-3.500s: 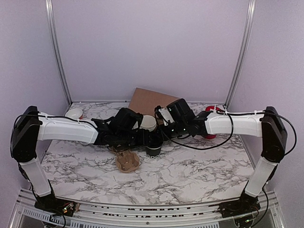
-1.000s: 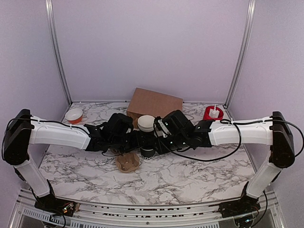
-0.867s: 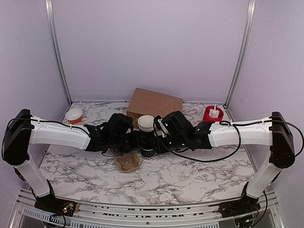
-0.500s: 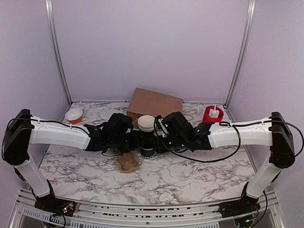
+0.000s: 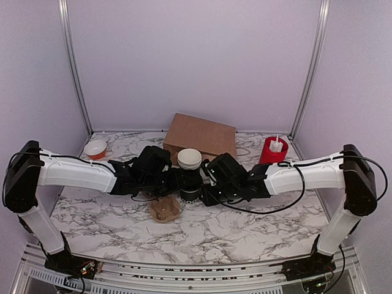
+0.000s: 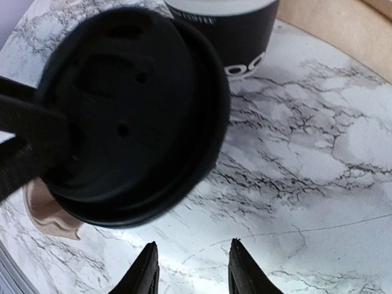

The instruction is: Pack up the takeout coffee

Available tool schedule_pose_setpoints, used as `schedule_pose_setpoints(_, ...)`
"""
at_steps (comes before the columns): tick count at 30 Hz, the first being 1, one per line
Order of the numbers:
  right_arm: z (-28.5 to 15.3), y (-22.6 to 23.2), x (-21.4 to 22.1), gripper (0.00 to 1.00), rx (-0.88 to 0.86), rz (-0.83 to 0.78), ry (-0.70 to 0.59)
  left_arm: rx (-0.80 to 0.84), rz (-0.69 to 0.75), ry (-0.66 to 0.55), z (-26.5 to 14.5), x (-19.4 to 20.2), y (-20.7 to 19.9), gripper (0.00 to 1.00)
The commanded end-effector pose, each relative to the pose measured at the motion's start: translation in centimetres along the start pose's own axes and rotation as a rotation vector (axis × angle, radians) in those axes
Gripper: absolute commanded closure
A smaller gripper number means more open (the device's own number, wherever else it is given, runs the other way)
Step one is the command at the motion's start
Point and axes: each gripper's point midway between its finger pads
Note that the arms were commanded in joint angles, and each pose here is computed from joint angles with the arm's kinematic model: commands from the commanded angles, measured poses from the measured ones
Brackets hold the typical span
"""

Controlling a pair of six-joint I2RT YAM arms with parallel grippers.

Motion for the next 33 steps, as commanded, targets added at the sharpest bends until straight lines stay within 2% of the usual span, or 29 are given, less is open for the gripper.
schedule_pose_setpoints(1,-0.4,-0.4,1.1,0.63,0.022,0.012,0.024,-0.004,0.016,0.01,0.4,0.2,-0.1,0.46)
schedule_pose_setpoints(7,-2.9,0.2,-2.4,0.61,-0.021,0.029,-0.116,0.007,0.02,0.011,0.3,0.1,-0.6,0.46)
schedule_pose_setpoints(12,-3.1,0.3,-4.4,0.6,-0.01,0.018,-0.179,0.027,0.025,0.007,0.1,-0.3,-1.7,0.46)
schedule_pose_setpoints(19,-2.7,0.6,-5.3,0.58,-0.002,0.001,-0.175,0.046,0.043,-0.032,-1.2,-2.0,-3.5,0.45)
schedule_pose_setpoints(33,-2.5,-0.1,-5.5,0.57,0.012,0.003,-0.159,-0.028,0.104,-0.105,-2.7,-3.7,-1.7,0.44)
Point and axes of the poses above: each gripper's point midway between its finger pads, its own z axis out along the fingers, its own y axis along the line the jaws close on, x = y × z, and after that the axes turned 15 degrees about -z, right-handed
